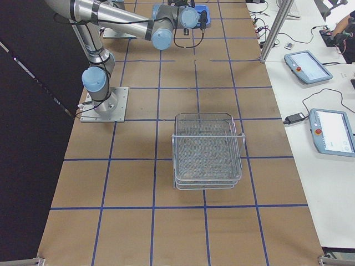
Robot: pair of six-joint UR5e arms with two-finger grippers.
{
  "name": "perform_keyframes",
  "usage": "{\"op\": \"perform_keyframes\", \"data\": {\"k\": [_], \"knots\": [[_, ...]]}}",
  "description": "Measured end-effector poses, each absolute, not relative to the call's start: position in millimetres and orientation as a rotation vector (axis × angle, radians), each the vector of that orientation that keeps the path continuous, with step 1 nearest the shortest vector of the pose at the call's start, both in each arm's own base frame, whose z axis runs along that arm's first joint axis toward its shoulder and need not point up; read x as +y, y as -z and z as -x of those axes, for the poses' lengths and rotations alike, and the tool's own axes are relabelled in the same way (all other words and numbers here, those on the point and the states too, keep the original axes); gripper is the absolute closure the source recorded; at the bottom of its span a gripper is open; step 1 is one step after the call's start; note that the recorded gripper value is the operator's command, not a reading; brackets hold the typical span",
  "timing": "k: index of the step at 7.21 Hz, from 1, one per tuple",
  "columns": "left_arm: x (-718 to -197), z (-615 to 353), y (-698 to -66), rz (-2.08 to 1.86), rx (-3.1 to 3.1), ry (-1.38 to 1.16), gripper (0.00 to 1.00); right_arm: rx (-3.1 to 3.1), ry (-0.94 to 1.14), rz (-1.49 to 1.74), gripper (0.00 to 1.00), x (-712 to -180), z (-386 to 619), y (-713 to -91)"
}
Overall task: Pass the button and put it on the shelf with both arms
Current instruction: 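Open the left gripper and withdraw it while the right gripper pulls the button away, then carry the button with the right gripper over the wire-mesh basket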
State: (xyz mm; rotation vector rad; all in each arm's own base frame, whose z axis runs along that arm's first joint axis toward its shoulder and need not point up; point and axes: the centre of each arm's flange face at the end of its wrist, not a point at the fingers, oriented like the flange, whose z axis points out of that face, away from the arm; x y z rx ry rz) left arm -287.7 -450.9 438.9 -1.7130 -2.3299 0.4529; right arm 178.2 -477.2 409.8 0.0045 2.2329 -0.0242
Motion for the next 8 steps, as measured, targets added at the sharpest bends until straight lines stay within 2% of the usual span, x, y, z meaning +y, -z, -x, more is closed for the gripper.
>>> {"op": "perform_keyframes", "data": {"k": [4,6,8], "knots": [[-500,153,-439,1.039,-2.734,-0.355,0.0,2.675,0.354,0.122,0.88,-466,-142,-442],[-501,116,-441,0.709,-2.945,-0.258,0.0,2.918,0.497,0.216,0.87,-462,-118,-456],[-498,106,-451,0.332,-3.071,-0.186,0.0,3.12,0.545,0.267,0.87,-461,-77,-467]]}}
